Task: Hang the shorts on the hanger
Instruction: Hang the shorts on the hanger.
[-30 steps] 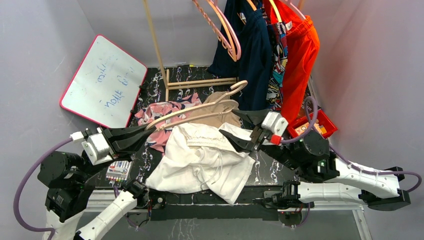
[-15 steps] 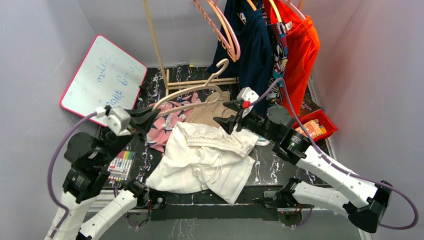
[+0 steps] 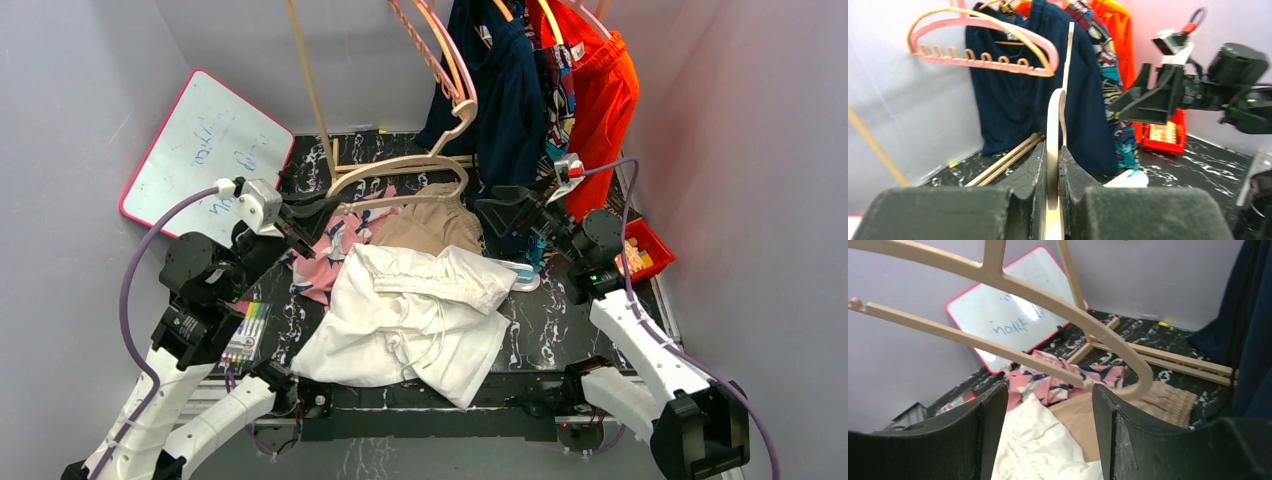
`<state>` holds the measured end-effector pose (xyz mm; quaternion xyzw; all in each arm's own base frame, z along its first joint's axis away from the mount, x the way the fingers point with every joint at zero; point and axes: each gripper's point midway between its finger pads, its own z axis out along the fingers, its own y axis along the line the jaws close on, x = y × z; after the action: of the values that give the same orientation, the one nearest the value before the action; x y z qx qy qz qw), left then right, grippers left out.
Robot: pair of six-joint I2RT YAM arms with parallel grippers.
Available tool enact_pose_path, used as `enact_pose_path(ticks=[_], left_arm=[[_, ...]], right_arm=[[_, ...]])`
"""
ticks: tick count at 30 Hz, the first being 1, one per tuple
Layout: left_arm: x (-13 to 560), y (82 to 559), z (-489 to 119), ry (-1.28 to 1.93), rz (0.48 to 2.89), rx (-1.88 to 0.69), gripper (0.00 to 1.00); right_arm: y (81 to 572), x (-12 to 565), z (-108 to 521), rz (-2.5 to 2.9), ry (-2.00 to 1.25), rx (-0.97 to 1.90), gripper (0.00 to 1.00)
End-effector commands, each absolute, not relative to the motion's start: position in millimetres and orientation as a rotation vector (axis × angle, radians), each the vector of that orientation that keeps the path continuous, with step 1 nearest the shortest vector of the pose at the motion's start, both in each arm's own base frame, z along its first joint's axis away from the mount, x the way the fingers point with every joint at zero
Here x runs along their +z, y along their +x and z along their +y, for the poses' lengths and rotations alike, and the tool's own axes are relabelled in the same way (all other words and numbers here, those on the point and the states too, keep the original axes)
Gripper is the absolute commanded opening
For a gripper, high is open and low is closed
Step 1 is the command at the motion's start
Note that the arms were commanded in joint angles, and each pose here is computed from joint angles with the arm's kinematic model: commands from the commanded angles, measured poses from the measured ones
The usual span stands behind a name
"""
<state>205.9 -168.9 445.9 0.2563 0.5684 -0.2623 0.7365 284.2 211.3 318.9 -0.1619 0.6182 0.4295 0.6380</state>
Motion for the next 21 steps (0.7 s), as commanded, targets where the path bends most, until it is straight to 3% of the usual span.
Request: enact_pose_path(ticks=[1,12,21], left_arm=[[474.5,170.6,-183.3,0.637,1.113,-0.737,0.0],[470.2,128.5,-191.1,0.759,1.103,-0.887,0.0],[476.5,107.0,-198.5,0.789,1.052,-1.021,0.0]], right_arm=[[242.2,373.2,216.5,1.142,-0.509,1.201,0.7],[201.2,403.9,215.5,1.039,-0.724,1.16,0.69],[184.2,395.0,215.6,1.054,-0.762,1.161,0.65]])
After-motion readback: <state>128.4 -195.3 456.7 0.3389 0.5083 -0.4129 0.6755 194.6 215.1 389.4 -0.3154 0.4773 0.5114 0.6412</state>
